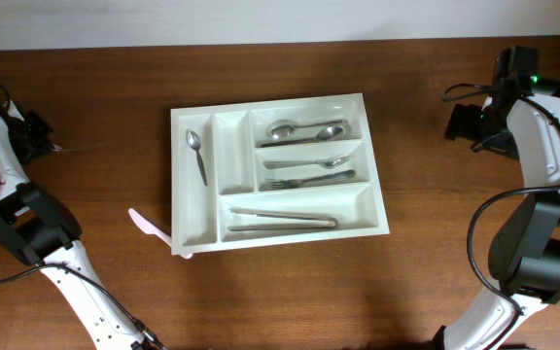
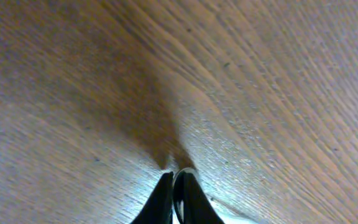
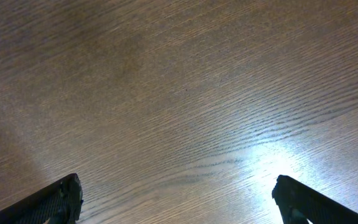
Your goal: Pack container
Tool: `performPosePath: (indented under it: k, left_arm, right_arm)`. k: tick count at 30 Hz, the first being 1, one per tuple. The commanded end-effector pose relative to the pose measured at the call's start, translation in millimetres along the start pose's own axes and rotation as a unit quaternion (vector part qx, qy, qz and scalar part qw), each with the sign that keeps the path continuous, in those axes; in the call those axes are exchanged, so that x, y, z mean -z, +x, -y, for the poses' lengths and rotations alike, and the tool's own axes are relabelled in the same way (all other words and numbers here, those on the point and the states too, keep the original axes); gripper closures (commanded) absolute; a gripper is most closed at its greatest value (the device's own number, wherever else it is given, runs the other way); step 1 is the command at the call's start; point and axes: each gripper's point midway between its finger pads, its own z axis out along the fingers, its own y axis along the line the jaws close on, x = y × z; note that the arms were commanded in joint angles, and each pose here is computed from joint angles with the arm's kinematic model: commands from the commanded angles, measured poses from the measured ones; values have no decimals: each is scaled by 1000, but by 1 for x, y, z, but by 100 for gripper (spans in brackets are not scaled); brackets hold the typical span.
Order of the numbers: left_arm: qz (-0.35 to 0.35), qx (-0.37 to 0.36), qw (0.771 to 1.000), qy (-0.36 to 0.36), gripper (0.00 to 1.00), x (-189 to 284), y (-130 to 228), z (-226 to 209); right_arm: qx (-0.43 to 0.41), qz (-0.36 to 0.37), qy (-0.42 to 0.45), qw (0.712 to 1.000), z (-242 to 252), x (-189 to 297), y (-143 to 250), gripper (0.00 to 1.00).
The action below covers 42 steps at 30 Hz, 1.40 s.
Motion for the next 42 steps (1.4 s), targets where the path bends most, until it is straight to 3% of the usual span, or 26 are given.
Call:
performPosePath:
  k: [1, 16, 24, 30, 37, 42]
  left_arm:
    - [-6, -3, 1000, -3, 98, -5, 2, -3]
    - [5, -14, 996, 87, 98, 5, -5, 33]
    - [53, -51, 992, 106, 98, 39, -19, 67]
    - [87, -94, 977, 172, 98, 74, -22, 116]
    - [92, -191, 951, 225, 98, 100, 5, 176]
    - [64, -309, 916, 249, 98, 97, 45, 214]
  right_arm:
    - [-9, 7, 0, 1000, 1, 3, -6, 1]
    - [-9, 7, 0, 1000, 1, 3, -6, 1]
    - [-9, 7, 0, 1000, 1, 3, -6, 1]
    - [-9, 7, 0, 1000, 1, 3, -6, 1]
    - [-9, 7, 0, 1000, 1, 3, -6, 1]
    - [-9, 7, 0, 1000, 1, 3, -6, 1]
